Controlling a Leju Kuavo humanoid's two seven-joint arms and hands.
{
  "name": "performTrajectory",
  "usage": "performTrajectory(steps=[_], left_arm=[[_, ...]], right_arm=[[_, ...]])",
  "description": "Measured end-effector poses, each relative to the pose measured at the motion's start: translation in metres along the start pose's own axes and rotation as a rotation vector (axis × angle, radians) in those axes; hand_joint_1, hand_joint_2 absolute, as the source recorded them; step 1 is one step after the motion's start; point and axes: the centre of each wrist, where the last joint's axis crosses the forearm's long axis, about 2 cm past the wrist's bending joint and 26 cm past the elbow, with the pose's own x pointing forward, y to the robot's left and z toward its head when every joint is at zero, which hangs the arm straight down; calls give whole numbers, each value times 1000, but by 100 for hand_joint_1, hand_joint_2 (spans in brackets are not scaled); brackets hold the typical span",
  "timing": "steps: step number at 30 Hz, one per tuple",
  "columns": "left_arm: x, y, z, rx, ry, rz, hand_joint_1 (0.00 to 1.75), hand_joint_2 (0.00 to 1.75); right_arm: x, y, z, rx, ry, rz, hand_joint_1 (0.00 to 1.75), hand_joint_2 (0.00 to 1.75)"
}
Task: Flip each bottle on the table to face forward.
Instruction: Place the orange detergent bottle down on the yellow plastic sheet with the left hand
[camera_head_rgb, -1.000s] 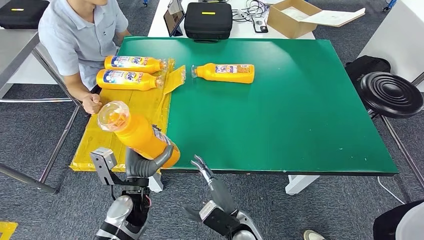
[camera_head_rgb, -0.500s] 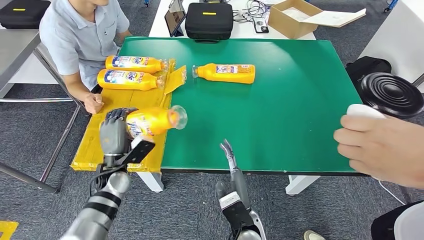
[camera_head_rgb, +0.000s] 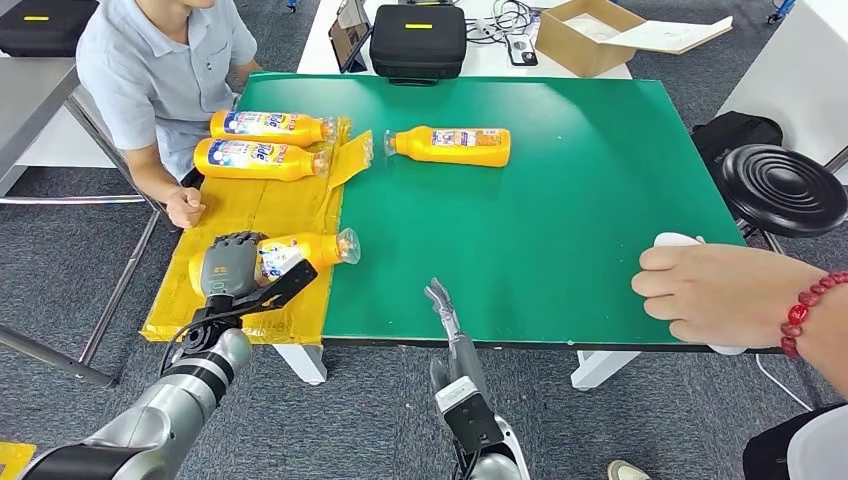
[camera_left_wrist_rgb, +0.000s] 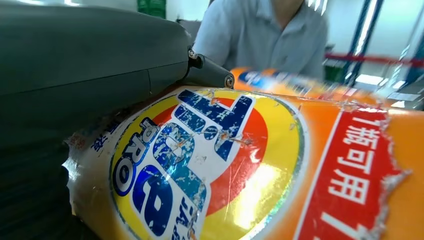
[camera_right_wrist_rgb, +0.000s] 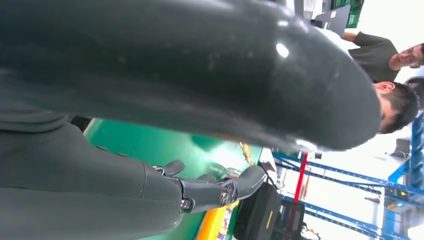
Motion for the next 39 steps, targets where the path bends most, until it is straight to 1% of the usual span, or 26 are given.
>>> performTrajectory(steps=[3, 5, 9, 17, 19, 20, 21, 23, 24, 25, 26, 29, 34, 39], left_arm=[[-1, -2, -2, -85, 67, -33, 173, 175], [-1, -1, -5, -130, 90, -39, 173, 175], [-1, 1, -10, -168, 102, -44, 173, 175], [-1, 2, -12, -179, 107, -46, 171, 175], [-1, 2, -12, -181, 107, -46, 158, 175], [-1, 1, -12, -182, 107, -47, 135, 175], [-1, 1, -12, -184, 108, -47, 104, 175], [-1, 1, -12, -194, 108, -47, 33, 175], [-1, 1, -12, -201, 109, -45, 13, 175], [-1, 1, -12, -211, 107, -41, 3, 175], [-1, 1, -12, -223, 103, -33, 0, 175], [0, 3, -16, -279, 74, 10, 0, 175], [2, 4, -20, -411, -3, 99, 0, 175], [6, 4, -21, -481, -57, 262, 0, 175]], right_arm=[[-3, 2, 0, 9, 15, -18, 0, 0], [-5, 3, -1, 11, 23, -22, 0, 0], [-8, 4, -1, 13, 34, -20, 0, 0], [-10, 6, 1, 15, 49, -21, 0, 0], [-11, 6, 1, 16, 51, -20, 0, 0], [-11, 6, 1, 16, 51, -19, 0, 0], [-11, 6, 1, 16, 52, -19, 0, 0], [-12, 6, 1, 17, 56, -17, 0, 0], [-12, 6, 2, 17, 58, -16, 0, 0], [-13, 6, 2, 17, 60, -15, 0, 0], [-13, 6, 2, 17, 63, -14, 0, 0], [-15, 6, 2, 18, 70, -10, 0, 0], [-18, 4, 1, 33, 77, -6, 0, 0], [-21, 4, -1, 42, 85, -12, 0, 0]])
